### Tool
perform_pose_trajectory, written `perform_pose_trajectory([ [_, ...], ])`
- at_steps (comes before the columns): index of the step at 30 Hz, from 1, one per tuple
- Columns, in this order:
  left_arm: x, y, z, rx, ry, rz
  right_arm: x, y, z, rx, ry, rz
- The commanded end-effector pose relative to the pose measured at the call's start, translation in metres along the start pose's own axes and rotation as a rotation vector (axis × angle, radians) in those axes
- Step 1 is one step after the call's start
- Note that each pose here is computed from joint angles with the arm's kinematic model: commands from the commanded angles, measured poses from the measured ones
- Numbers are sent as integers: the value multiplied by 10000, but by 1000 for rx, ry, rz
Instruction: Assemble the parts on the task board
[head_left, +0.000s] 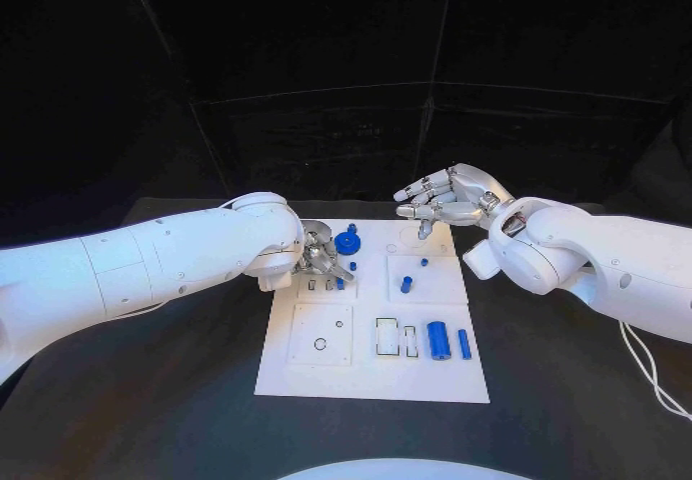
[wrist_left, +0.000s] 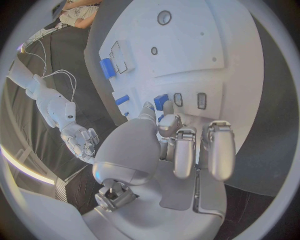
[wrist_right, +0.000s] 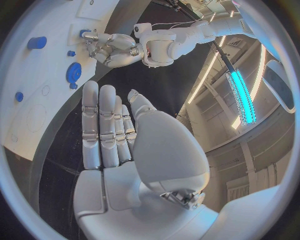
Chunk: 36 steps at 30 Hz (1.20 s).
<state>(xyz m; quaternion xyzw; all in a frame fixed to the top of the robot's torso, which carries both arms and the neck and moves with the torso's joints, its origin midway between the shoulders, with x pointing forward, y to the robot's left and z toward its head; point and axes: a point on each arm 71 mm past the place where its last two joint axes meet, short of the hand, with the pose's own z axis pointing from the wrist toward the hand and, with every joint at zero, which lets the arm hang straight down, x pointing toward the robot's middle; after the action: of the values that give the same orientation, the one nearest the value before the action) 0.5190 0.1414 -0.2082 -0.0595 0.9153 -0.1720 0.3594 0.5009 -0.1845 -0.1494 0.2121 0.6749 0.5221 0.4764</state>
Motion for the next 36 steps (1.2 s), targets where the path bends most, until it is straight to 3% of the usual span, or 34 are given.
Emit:
perform_pose_trajectory([
  [1,-7,-8,-4,-5,3,13,16,21,6,-8,14,-12],
  [36,0,27,-33,-5,12,23,4,7,18,-8,17,-17],
])
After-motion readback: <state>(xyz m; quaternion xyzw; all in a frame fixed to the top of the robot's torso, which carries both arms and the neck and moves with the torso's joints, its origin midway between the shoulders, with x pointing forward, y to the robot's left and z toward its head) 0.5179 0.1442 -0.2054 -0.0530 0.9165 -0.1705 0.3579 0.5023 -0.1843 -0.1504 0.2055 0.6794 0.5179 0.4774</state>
